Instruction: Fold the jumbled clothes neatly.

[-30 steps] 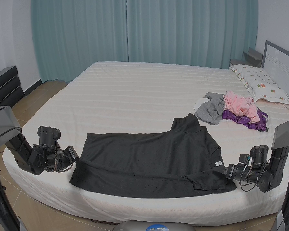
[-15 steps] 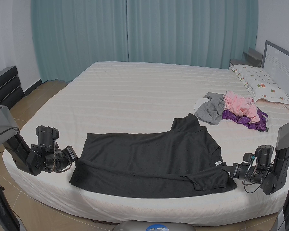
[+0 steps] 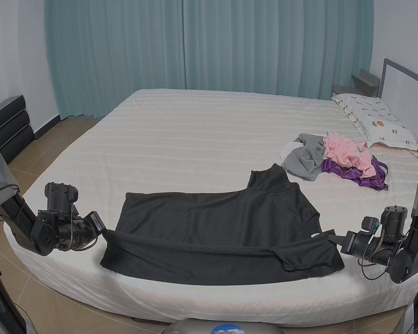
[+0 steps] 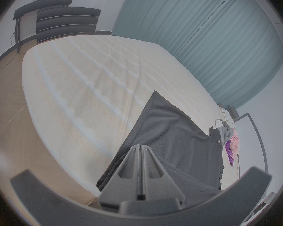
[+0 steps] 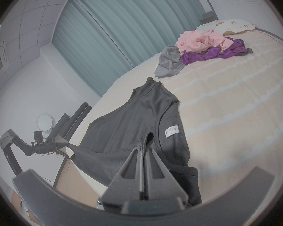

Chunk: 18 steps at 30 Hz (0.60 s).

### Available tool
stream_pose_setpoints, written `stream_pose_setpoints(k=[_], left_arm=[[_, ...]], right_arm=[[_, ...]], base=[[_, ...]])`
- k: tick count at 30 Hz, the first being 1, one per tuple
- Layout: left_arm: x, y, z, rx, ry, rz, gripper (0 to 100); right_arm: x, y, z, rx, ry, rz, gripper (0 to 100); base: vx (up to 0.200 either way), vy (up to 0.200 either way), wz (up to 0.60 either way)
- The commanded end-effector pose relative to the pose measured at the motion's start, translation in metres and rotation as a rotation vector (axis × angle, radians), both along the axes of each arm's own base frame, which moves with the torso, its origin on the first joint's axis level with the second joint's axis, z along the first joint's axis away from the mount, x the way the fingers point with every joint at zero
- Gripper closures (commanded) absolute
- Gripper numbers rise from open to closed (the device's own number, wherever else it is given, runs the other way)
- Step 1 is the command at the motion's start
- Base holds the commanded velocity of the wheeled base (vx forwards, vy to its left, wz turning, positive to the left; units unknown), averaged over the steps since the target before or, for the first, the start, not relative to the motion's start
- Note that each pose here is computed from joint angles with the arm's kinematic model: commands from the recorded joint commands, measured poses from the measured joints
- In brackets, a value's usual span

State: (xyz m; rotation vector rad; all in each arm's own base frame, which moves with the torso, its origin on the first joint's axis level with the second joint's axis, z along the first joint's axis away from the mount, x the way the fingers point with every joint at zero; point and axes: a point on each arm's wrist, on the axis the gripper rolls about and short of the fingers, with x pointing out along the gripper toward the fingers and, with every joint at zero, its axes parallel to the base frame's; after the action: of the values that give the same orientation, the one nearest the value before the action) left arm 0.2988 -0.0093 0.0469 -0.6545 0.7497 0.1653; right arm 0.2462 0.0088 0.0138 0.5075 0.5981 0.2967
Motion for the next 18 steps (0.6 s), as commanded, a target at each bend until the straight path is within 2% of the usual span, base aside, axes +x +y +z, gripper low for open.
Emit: stream_pose_setpoints(k=[1,18], left_arm=[[-0.004,0.003,0.004,0.000,-0.010,0.011,100],[-0.009,0.009,0.008,-0.002,-0.018,0.030,100]], right_arm=[[-0.006,-0.001,0.012,0.009,-0.033,0.000,100],[-0.012,0.000,0.020,0.051,-0.061,0.000,100]], base=[[0.000,0.000,0.00],[0.000,0.000,0.00]])
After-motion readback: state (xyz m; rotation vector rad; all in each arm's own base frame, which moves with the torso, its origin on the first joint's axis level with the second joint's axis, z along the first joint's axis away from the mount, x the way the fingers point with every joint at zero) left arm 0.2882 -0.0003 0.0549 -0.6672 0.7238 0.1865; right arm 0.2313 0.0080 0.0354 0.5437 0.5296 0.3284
